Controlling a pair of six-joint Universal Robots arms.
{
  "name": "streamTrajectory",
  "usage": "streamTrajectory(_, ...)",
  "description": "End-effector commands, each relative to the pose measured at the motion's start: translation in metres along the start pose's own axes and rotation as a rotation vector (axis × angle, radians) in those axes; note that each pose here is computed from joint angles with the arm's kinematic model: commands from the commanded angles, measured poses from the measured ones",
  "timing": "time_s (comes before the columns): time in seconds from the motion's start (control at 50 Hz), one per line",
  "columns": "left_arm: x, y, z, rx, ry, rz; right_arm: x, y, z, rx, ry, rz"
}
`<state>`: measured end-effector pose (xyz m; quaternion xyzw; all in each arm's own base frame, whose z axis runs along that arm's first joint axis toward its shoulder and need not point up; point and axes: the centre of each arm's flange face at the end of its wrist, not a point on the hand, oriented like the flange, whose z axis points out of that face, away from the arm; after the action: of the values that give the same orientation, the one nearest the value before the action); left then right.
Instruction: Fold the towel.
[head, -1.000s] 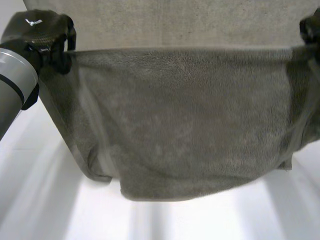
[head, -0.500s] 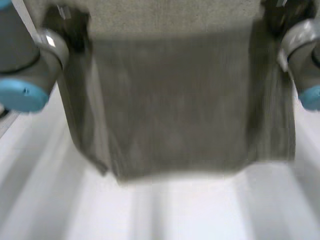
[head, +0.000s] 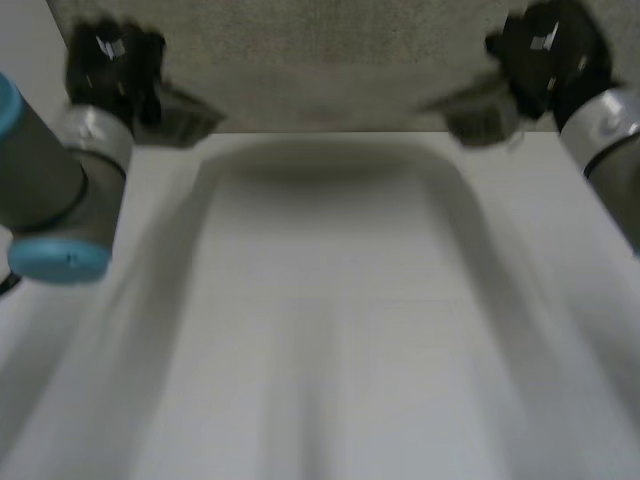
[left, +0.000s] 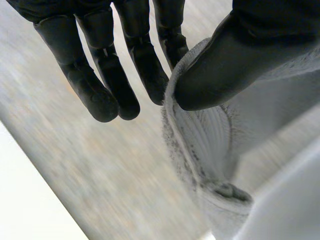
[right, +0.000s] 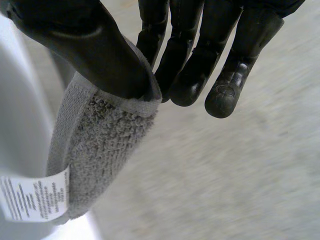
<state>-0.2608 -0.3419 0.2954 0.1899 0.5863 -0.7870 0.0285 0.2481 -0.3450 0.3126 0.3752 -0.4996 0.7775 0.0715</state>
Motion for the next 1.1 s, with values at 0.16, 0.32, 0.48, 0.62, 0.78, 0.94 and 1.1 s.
streamTrajectory(0.16, 0.050, 0.132, -0.058, -0.300, 0.183, 0.030, -0.108, 0.116, -0.058, -0.375, -0.282, 0.136)
streamTrajectory(0.32, 0.053, 0.154, -0.081, -0.400, 0.213, 0.035, -0.108, 0.117, -0.067, -0.412, -0.288, 0.150)
streamTrajectory(0.48, 0.039, 0.143, -0.081, -0.368, 0.173, 0.033, -0.094, 0.108, -0.072, -0.417, -0.239, 0.182)
streamTrajectory(0.62, 0.039, 0.152, -0.080, -0.354, 0.157, 0.035, -0.096, 0.113, -0.076, -0.453, -0.223, 0.193)
streamTrajectory(0.78, 0.035, 0.160, -0.080, -0.374, 0.145, 0.038, -0.092, 0.117, -0.077, -0.486, -0.180, 0.180)
streamTrajectory(0.94, 0.026, 0.165, -0.079, -0.395, 0.120, 0.040, -0.091, 0.117, -0.077, -0.495, -0.167, 0.177)
streamTrajectory(1.1, 0.023, 0.166, -0.078, -0.399, 0.113, 0.039, -0.097, 0.124, -0.077, -0.513, -0.180, 0.183)
